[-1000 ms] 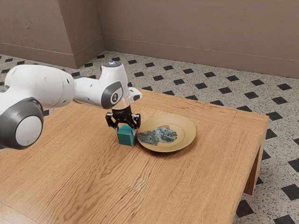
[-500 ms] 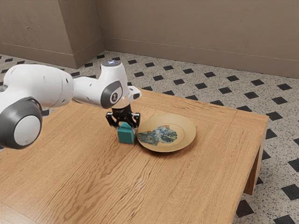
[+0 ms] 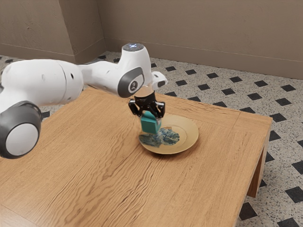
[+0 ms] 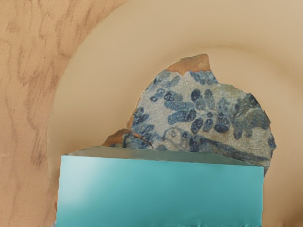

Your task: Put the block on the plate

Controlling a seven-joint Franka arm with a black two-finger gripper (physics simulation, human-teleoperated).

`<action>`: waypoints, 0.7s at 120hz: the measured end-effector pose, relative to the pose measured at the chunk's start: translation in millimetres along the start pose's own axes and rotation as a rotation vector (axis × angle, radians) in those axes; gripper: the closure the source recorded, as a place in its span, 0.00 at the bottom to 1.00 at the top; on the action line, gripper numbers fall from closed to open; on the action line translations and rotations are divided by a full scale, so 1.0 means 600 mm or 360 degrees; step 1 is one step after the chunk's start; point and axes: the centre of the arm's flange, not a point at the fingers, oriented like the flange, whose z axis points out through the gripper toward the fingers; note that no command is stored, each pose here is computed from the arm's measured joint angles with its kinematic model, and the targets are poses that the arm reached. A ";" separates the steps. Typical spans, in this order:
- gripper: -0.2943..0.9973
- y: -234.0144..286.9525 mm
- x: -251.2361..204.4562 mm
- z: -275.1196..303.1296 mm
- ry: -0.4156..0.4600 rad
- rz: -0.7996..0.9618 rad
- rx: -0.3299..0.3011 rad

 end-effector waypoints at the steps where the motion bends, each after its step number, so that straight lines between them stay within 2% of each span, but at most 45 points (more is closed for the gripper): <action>1: 0.48 0.007 0.000 0.001 0.0000 0.0007 -0.0003; 24: 0.49 0.088 0.022 0.059 -0.0018 0.0069 -0.0040; 53: 0.49 0.098 0.036 0.097 -0.0048 0.0056 -0.0037; 76: 0.35 0.096 0.037 0.096 -0.0054 0.0060 -0.0037; 84: 0.31 0.094 0.038 0.069 -0.0046 0.0061 -0.0044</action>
